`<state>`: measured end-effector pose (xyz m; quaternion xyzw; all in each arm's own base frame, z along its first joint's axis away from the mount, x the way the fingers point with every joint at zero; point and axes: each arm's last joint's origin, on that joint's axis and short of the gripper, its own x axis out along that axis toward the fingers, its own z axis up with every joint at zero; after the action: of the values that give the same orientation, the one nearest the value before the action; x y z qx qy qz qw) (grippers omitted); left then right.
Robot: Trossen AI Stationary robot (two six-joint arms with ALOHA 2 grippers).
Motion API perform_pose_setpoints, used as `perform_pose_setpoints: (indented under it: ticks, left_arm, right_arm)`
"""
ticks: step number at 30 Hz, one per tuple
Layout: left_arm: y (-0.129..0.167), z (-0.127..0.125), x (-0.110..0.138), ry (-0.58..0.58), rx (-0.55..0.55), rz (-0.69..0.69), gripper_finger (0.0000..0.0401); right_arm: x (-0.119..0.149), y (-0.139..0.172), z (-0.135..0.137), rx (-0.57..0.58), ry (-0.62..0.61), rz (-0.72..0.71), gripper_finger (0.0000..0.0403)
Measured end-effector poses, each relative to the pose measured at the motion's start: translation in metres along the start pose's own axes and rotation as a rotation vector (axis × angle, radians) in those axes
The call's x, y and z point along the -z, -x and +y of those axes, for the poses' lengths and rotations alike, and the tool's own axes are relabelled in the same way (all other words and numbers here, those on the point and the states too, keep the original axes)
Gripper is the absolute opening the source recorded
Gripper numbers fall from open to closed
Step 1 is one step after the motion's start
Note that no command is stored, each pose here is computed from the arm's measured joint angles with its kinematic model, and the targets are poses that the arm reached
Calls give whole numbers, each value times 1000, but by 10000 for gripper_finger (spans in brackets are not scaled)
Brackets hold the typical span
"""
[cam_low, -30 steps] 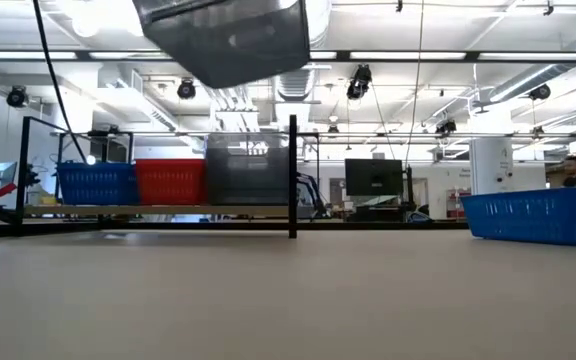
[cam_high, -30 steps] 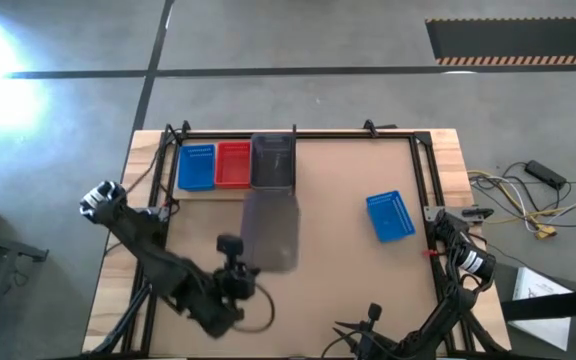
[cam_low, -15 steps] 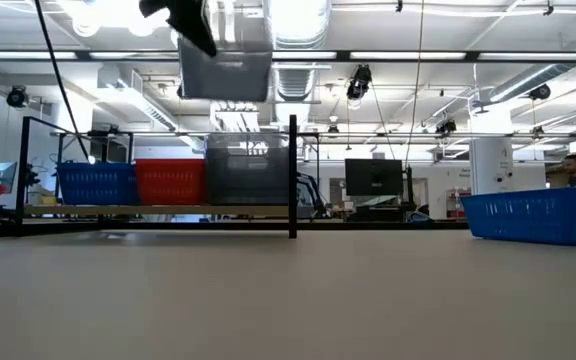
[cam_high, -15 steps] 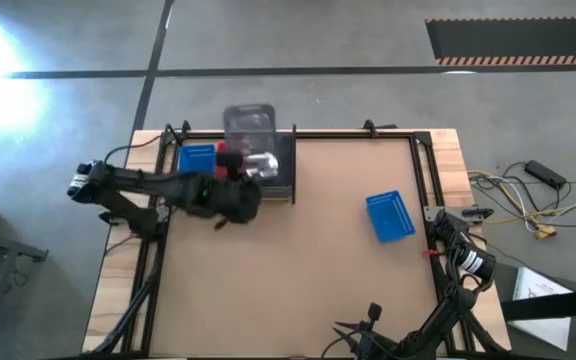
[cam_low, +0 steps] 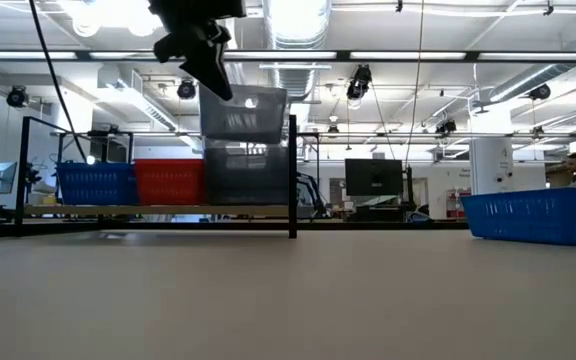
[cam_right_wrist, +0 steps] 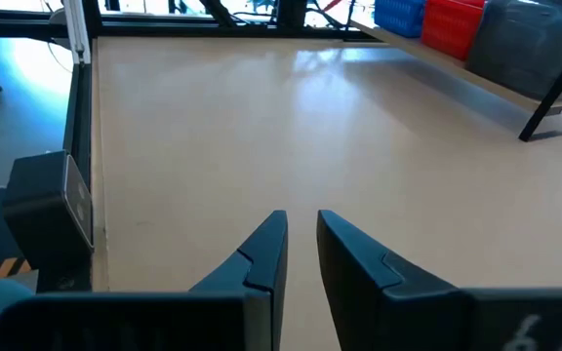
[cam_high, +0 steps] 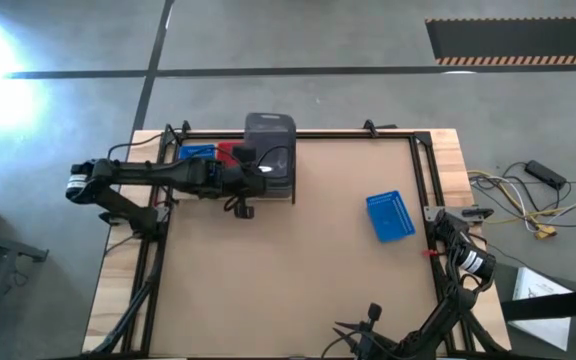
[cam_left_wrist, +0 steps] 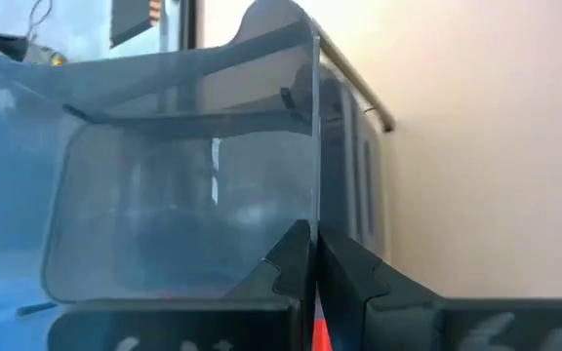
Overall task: Stack baskets on shelf by color
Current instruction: Stack the black bin on the stacked black bins on the shelf
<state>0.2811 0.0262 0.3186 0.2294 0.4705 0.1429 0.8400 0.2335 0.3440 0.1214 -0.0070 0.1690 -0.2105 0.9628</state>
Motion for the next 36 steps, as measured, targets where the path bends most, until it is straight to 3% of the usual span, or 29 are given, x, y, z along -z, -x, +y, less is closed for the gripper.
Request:
perform_pose_setpoints:
  ticks: [7, 21, 29, 36]
  left_arm:
    - [3, 0, 0, 13, 103, -57, 0]
    - [-17, -7, 14, 23, 106, -19, 2]
    - [-20, -2, 12, 55, 82, -56, 86]
    - [3, 5, 6, 98, 63, -121, 145]
  right_arm:
    - [0, 0, 0, 0, 1, 0, 52]
    - [0, 0, 0, 0, 0, 0, 52]
    - [0, 0, 0, 0, -1, 0, 52]
    - [0, 0, 0, 0, -1, 0, 52]
